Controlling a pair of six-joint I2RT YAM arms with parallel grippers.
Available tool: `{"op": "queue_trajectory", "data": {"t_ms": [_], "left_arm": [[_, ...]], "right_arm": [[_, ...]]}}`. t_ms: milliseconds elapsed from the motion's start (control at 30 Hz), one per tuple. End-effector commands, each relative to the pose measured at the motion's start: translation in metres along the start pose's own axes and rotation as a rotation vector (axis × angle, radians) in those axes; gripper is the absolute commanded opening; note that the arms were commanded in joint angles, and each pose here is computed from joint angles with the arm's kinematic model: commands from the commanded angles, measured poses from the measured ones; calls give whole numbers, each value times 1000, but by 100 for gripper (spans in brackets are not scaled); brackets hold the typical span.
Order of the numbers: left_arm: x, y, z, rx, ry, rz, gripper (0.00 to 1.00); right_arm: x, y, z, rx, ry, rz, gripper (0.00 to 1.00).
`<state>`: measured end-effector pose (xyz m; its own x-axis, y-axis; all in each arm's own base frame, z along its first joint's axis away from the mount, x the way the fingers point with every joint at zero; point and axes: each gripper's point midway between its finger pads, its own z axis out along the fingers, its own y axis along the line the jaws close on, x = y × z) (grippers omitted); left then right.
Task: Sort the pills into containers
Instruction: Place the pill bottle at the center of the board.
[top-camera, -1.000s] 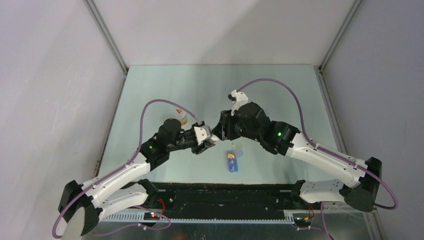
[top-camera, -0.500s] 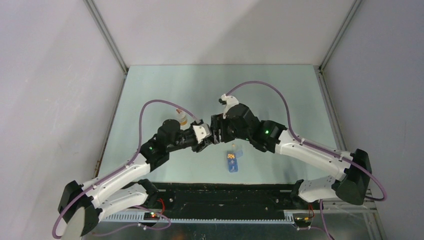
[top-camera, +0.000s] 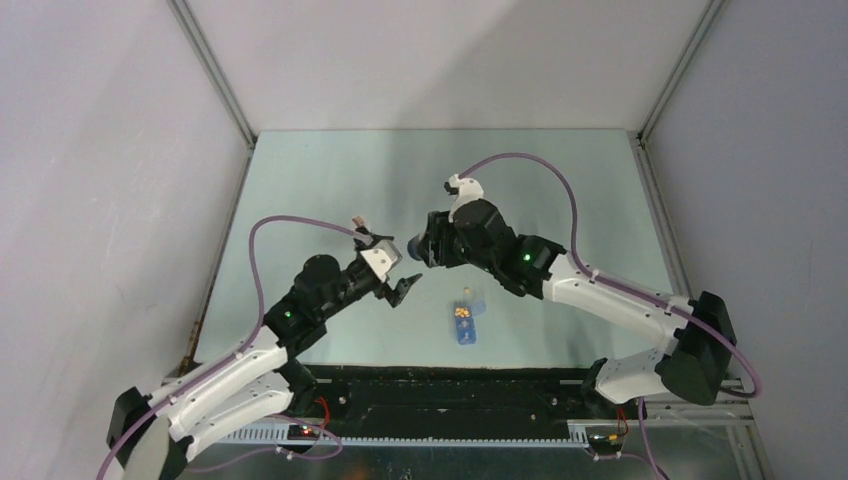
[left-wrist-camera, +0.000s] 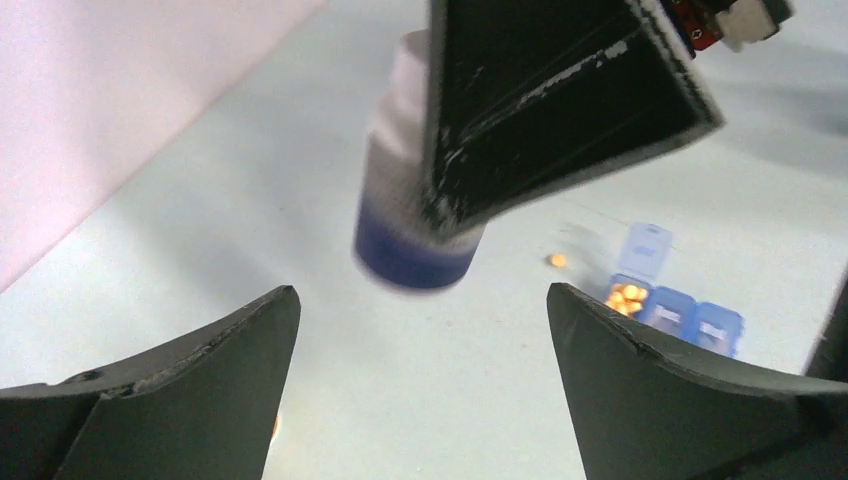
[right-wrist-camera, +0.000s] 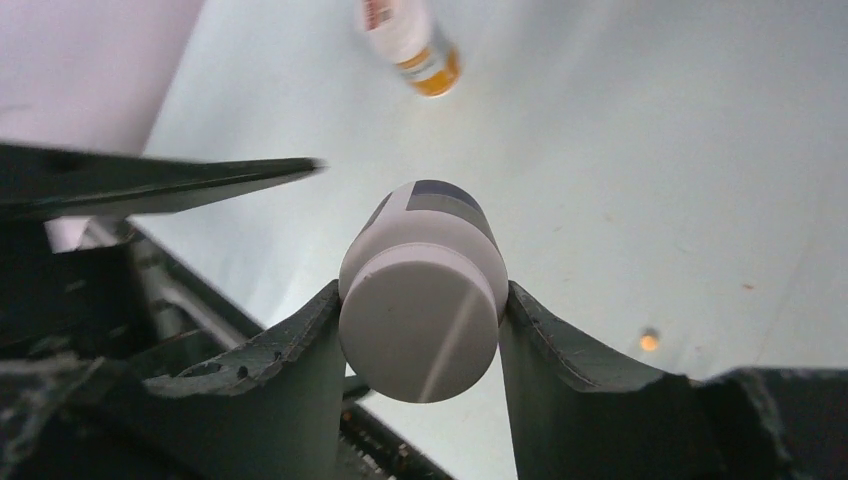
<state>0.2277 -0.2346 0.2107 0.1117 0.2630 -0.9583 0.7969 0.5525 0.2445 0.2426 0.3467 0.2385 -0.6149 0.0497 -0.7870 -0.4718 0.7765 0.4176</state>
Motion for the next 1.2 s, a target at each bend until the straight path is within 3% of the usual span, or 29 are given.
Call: {"op": "queue_trajectory", "data": {"t_ms": [0,233,433,700,933,1167], "left_arm": [[-17,47,-20,-299,-84,-91,99],[-13,92,-51,-622,-81,-255,99],[-9,104,-61,-741,-98,-394,99],[-13,110,-62,-790,-105,-485,99],[-15,114,-74,-850,-126,-571,99],[-10,99,-71,-761,-151,-596,99]], "right_arm": [[-16,-39,22,130,-62,13,25],[2,-76,75,178,8,-31,26],[22,-98,108,260,84,-64,27],[40,-114,127,337,142,-82,34],[46,-123,134,375,177,-91,55],[41,-122,135,359,211,-102,65]]}}
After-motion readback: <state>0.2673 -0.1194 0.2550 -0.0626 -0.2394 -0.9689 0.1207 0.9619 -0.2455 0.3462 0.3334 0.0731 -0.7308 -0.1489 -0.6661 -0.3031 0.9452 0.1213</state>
